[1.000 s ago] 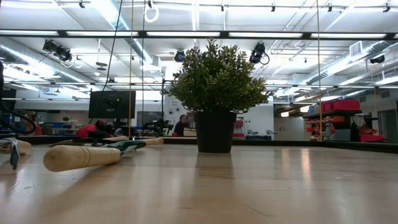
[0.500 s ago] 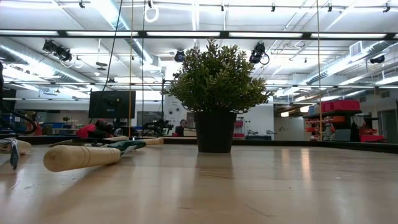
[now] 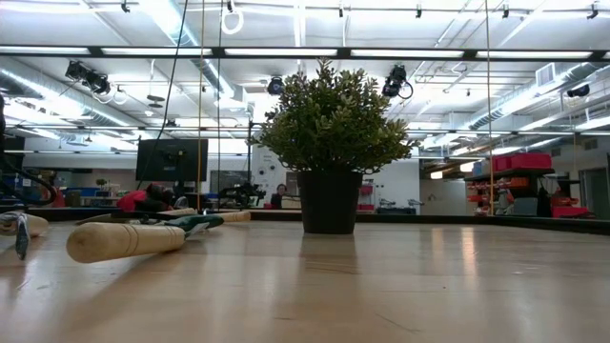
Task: Pick & Place Garden tools in Gardening bag
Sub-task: Put the green spray bottle into the white gardening bag
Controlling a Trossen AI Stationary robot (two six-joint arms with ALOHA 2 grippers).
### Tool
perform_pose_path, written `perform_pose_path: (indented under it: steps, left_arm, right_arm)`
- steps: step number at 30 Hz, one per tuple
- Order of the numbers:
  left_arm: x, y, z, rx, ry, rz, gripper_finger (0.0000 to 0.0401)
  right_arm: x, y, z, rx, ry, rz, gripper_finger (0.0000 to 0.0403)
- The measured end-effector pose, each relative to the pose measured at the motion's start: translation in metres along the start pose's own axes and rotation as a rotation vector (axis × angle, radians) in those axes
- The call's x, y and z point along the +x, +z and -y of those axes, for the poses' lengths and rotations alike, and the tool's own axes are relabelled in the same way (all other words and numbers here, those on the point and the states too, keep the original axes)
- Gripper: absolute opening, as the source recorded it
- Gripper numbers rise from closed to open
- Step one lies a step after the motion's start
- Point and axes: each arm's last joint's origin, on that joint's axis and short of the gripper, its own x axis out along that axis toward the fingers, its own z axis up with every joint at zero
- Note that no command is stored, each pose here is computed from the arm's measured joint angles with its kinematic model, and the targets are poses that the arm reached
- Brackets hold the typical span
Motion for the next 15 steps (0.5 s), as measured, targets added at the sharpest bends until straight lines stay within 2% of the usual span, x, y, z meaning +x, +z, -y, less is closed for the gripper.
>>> perform_pose_path:
  steps: [15]
  left_arm:
    - [0.0, 0.0001, 0.0, -0.001, 0.0, 0.001, 0.0001]
  right_arm:
    - [0.0016, -0.0015, -0.0009, 0.052, 0.034, -0.002, 0.0069]
